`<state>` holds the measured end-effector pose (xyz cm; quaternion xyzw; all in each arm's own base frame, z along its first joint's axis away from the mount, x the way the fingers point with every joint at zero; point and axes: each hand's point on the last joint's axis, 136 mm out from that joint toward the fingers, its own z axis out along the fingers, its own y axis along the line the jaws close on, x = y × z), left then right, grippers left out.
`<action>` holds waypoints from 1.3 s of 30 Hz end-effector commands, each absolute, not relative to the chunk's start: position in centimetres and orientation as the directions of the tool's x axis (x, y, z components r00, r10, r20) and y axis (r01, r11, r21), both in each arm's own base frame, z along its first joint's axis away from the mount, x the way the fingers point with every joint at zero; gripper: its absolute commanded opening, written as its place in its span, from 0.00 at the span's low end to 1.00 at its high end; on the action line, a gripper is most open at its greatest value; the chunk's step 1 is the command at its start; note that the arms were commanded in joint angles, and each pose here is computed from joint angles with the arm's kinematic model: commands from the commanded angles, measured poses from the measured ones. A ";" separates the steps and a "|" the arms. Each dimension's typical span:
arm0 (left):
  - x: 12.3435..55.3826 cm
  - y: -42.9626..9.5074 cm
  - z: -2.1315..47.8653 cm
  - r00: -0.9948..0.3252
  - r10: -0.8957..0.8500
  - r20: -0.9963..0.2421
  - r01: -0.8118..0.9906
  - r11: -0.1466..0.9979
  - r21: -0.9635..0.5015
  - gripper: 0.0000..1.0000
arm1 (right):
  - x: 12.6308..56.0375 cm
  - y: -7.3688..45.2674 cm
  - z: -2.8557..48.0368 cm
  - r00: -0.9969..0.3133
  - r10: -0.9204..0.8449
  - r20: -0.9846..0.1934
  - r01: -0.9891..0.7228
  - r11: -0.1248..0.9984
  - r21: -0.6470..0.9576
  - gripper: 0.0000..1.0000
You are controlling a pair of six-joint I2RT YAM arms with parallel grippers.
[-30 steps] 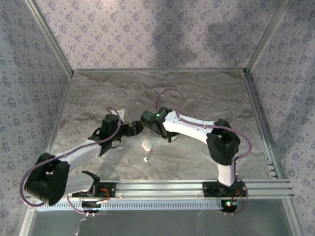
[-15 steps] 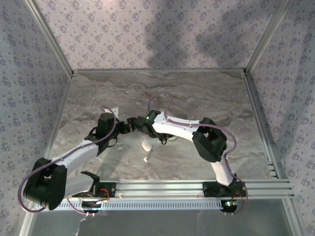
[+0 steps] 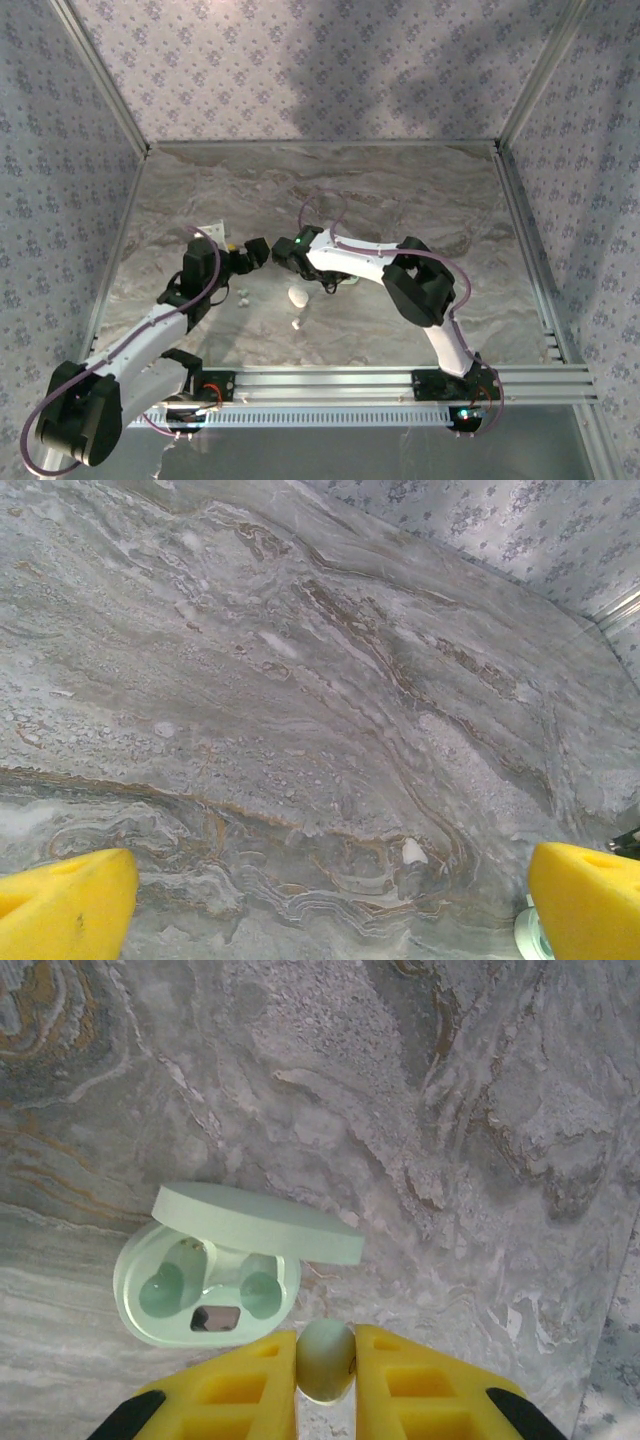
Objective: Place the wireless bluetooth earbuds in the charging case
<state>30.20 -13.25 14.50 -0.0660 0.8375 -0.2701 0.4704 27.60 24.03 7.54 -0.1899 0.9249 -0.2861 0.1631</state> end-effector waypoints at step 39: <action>30.3 -13.1 14.5 -0.539 -0.365 -0.759 0.143 0.849 -0.509 1.00 | 27.9 22.8 3.6 -0.885 -0.450 -0.120 -0.286 0.729 -0.622 0.23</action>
